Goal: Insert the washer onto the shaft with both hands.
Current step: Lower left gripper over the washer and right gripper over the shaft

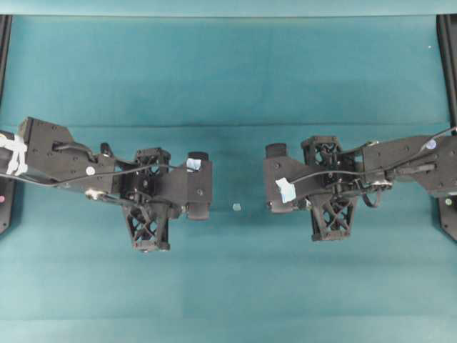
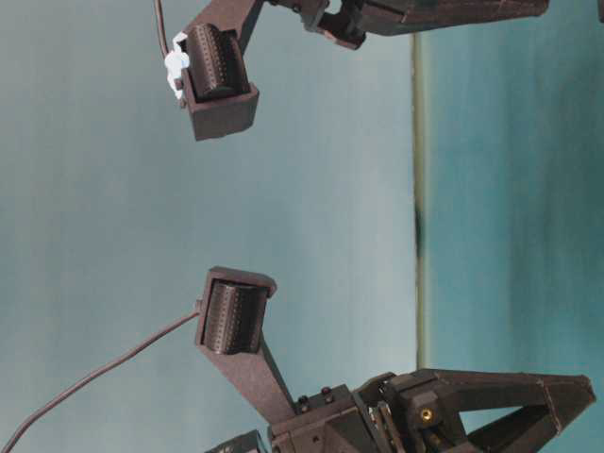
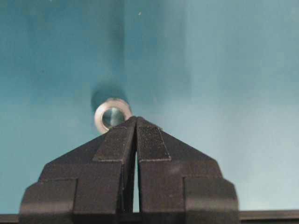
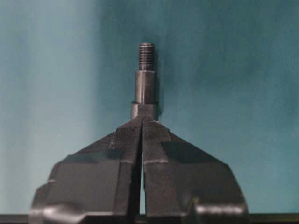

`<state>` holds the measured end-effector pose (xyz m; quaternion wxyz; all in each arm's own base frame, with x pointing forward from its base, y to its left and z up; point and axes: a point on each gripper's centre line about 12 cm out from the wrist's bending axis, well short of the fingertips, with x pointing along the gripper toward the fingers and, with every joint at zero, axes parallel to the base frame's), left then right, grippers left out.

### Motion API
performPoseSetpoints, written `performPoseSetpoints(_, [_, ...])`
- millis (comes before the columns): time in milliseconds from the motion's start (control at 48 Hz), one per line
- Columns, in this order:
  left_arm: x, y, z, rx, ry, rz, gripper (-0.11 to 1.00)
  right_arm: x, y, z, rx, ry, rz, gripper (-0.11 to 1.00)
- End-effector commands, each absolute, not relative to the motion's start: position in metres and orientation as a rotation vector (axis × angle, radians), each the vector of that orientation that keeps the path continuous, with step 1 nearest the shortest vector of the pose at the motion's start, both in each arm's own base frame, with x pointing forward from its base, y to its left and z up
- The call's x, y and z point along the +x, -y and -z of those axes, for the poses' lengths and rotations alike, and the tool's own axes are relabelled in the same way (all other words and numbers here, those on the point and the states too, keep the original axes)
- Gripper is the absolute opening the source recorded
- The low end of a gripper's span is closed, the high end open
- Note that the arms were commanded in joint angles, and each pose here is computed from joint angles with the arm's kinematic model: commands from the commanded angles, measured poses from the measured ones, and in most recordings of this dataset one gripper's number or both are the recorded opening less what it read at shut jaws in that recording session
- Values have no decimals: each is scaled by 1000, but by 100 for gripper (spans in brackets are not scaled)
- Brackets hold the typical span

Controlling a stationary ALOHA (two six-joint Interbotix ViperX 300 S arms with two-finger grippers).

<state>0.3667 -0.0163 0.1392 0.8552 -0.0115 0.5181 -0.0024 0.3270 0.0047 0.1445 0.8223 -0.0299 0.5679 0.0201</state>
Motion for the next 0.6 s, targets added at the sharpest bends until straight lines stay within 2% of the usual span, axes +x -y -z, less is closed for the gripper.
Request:
performPoseSetpoints(0, [372, 12, -147, -33, -1057, -7, 2, 333, -5, -150, -68, -1179, -44, -8])
performPoseSetpoints(62, [372, 10, -146, -35, -1058, -11, 4, 334, -5, -148, -67, -1174, -42, -7])
performPoseSetpoints(104, [372, 9, -145, -38, -1058, -15, 9, 335, -5, -147, -67, -1174, -42, -4])
performPoseSetpoints(208, [371, 8, -141, -38, -1071, -17, 34, 336, -5, -142, -61, -1187, -41, 7])
performPoseSetpoints(291, [369, 8, -135, -36, -1086, -17, 60, 335, -4, -139, -60, -1196, -40, 24])
performPoseSetpoints(354, [368, 8, -131, -36, -1097, -18, 80, 335, -4, -137, -63, -1202, -40, 41])
performPoseSetpoints(395, [368, 8, -130, -34, -1100, -17, 89, 335, -4, -136, -63, -1205, -40, 54])
performPoseSetpoints(437, [367, 8, -130, -36, -1100, -18, 93, 335, -4, -134, -63, -1211, -40, 66])
performPoseSetpoints(499, [368, 8, -129, -35, -1097, -17, 90, 335, -4, -131, -65, -1219, -40, 82])
performPoseSetpoints(541, [368, 8, -128, -36, -1097, -17, 91, 335, -4, -130, -65, -1220, -40, 86])
performPoseSetpoints(583, [367, 7, -127, -35, -1098, -18, 91, 335, -4, -128, -67, -1227, -41, 85])
